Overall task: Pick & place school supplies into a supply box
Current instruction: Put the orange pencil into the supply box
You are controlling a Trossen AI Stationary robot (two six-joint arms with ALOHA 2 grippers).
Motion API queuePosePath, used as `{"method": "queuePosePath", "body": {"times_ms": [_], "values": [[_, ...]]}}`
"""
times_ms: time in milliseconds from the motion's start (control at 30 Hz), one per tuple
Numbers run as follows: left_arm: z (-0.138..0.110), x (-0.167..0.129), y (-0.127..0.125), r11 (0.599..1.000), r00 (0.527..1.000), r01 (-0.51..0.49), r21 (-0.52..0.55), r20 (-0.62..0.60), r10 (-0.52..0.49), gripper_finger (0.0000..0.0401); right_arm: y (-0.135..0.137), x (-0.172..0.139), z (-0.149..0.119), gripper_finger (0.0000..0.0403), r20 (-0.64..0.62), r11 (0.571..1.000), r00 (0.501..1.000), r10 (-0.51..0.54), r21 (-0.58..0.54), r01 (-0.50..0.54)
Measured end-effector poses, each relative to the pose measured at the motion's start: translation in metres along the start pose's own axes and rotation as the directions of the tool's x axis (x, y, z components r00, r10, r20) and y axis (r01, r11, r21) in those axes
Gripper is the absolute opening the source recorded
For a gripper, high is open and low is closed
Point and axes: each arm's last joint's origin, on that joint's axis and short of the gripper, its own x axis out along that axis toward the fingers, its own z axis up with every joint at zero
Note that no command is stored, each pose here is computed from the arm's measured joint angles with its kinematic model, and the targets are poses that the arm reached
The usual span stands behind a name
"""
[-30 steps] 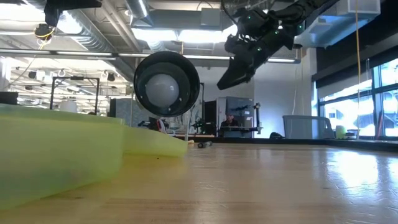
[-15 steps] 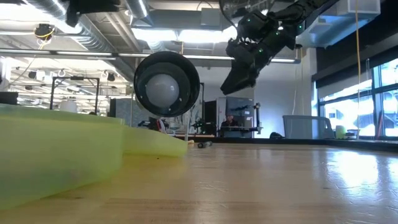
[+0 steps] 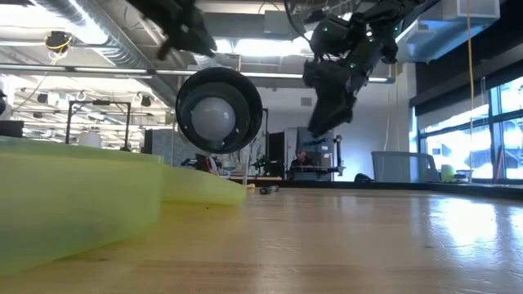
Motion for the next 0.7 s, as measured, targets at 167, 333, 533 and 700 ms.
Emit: {"method": "queuePosePath", "body": {"times_ms": [167, 333, 533, 700], "values": [[0.025, 0.040, 0.017, 0.995, 0.991, 0.089, -0.048, -0.097, -0.094, 0.0059, 0.011, -0.010, -0.019, 0.0188, -0.044, 1.000, 0.999, 0.009, -0.018, -0.010], [0.039, 0.069, 0.026, 0.979, 0.967, 0.203, 0.002, -0.155, -0.201, 0.0057, 0.017, -0.029, -0.046, 0.0188, 0.117, 1.000, 0.993, 0.010, 0.017, -0.012], [0.055, 0.095, 0.033, 0.979, 0.971, 0.196, 0.061, -0.153, -0.185, 0.0070, 0.017, -0.043, -0.070, 0.0188, 0.305, 0.991, 0.951, 0.054, 0.104, -0.090], [0.059, 0.113, 0.037, 0.974, 0.961, 0.219, 0.050, -0.185, -0.207, 0.0111, 0.014, -0.041, -0.082, 0.0188, 0.321, 0.983, 0.945, 0.058, 0.145, -0.110]]}}
